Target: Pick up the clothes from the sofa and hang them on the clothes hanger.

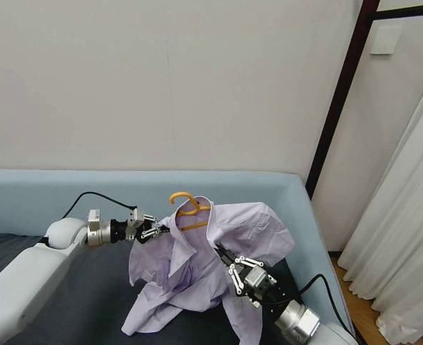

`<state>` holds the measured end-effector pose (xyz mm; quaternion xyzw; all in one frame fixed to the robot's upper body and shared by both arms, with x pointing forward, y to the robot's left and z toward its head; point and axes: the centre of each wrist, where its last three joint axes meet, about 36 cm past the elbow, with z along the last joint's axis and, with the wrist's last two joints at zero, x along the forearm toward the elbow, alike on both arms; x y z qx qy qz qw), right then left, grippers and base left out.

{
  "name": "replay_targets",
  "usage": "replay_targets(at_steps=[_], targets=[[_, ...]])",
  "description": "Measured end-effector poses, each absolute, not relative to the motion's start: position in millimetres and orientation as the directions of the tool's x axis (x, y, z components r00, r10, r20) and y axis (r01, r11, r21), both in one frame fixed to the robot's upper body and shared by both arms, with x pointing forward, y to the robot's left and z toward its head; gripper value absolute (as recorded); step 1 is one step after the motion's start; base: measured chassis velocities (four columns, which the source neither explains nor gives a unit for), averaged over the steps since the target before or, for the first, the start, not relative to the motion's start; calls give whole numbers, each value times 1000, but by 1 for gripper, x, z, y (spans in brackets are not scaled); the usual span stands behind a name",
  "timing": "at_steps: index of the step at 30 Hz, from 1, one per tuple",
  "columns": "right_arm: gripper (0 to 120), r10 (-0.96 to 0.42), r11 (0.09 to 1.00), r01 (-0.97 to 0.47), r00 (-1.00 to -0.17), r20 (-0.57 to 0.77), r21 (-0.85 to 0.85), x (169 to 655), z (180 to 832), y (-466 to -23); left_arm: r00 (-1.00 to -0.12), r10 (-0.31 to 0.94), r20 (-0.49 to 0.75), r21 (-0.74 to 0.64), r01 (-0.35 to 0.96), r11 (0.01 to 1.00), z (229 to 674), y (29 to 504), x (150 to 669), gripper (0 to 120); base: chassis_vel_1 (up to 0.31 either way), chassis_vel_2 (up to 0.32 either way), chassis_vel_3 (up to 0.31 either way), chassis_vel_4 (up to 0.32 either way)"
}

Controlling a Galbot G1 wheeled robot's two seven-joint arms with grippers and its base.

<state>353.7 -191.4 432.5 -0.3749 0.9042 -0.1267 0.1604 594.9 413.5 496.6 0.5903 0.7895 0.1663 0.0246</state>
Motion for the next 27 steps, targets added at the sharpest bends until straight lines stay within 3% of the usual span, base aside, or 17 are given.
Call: replay_targets(at_steps=[7,12,16,19,21,23,25,27], targets=[[23,-737,673,-693,-657,-157,-258,337,417,-182,-326,935,137,332,905,267,520,417,591,3,0,0,0,0],[42,-761,641,-725,-644,-80,-253,325,405,-194,-379,920,102,367,874,319,547,433,587,3,0,0,0,0],[53,-751,654,-710,-652,-107,-260,330,425,-208,-393,912,117,402,859,318,563,449,580,3,0,0,0,0],[69,-727,684,-671,-662,-186,-287,350,473,-227,-360,906,221,468,855,225,579,461,576,3,0,0,0,0],[72,-727,683,-664,-660,-189,-305,353,483,-232,-350,905,243,475,856,203,582,464,576,3,0,0,0,0],[83,-730,670,-645,-662,-170,-367,362,506,-248,-316,899,302,481,865,142,592,471,574,3,0,0,0,0],[85,-733,663,-644,-661,-159,-383,363,511,-252,-307,899,314,480,868,129,594,472,574,3,0,0,0,0],[95,-760,609,-663,-644,-83,-436,371,521,-267,-267,899,348,479,875,75,602,472,575,3,0,0,0,0]])
